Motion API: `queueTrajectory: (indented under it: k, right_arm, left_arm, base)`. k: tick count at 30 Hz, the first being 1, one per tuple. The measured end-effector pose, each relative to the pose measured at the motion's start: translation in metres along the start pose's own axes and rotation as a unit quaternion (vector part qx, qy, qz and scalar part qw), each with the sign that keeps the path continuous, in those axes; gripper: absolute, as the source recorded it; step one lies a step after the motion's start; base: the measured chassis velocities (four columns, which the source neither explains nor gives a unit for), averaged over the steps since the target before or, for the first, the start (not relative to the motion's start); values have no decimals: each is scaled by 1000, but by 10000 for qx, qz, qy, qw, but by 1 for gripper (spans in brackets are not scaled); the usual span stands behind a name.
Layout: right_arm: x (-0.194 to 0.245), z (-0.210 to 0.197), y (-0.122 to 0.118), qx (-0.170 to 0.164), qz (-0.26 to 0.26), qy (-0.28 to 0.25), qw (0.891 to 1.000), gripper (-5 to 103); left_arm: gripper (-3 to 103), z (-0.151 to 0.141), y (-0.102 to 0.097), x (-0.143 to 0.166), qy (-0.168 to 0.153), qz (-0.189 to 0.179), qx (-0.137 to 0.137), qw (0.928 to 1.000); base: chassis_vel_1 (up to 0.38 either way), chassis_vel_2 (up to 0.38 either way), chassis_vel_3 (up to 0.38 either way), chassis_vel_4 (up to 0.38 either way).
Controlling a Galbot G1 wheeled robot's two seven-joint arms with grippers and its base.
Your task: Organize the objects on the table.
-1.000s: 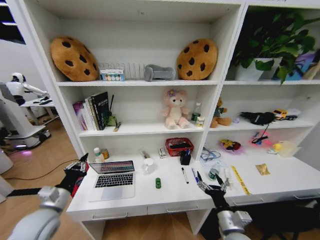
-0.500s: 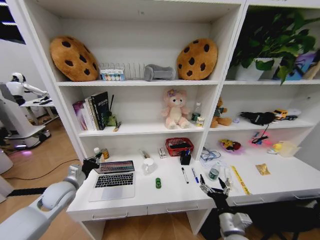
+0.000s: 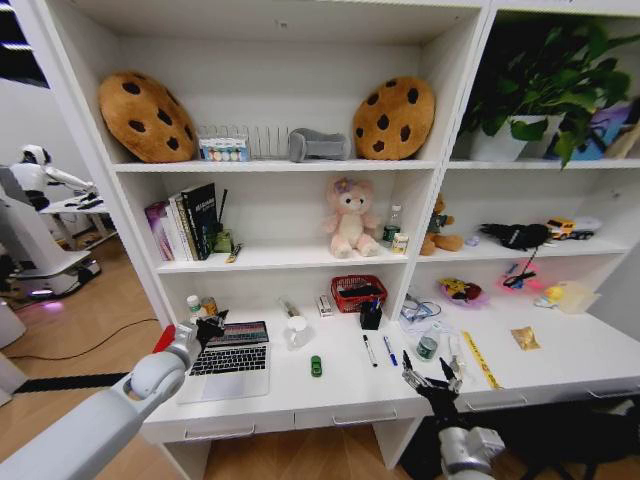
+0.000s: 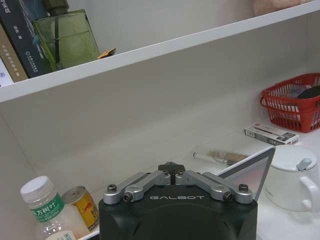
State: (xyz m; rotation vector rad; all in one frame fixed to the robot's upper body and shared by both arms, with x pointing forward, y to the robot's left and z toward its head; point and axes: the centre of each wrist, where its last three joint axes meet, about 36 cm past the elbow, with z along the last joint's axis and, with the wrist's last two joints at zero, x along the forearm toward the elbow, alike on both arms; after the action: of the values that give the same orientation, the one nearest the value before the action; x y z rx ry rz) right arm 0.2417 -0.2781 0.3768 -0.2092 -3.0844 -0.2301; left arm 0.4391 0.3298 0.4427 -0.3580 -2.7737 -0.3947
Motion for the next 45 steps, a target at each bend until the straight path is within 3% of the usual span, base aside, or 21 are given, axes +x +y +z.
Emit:
queueTrajectory:
  k: [8, 12, 17, 28, 33, 41, 45]
  right_arm:
    - [0, 1, -1, -4, 37, 7, 10000, 100]
    - [-1, 1, 0, -24, 36, -5, 10000, 100]
    - [-1, 3, 1, -44, 41, 19, 10000, 100]
    - [-3, 5, 1, -101, 127, 37, 9999, 100]
    - [-3, 5, 1, -136, 156, 41, 9998, 100]
    - [-4, 6, 3, -190, 147, 48, 9997, 100]
    - [-3, 6, 3, -221, 155, 76, 9996, 100]
  left_arm:
    - [0, 4, 1, 5, 25, -5, -54, 10000]
    - [0, 11, 2, 14, 50, 102, -227, 9997]
    - [0, 16, 9, 33, 110, 319, -759, 9965]
    - [0, 28, -13, 55, 278, 586, -1042, 9924]
    - [0, 49, -21, 71, 484, 659, -1122, 9903]
    - [0, 108, -28, 102, 787, 787, -1599, 9808]
    - [0, 132, -30, 113, 850, 742, -1583, 9809]
  base:
    - [0, 0, 0, 0]
    - [0, 0, 0, 0]
    - [0, 0, 0, 0]
    - [0, 0, 0, 0]
    - [0, 0, 0, 0]
    - [0, 0, 0, 0]
    - [0, 0, 0, 0]
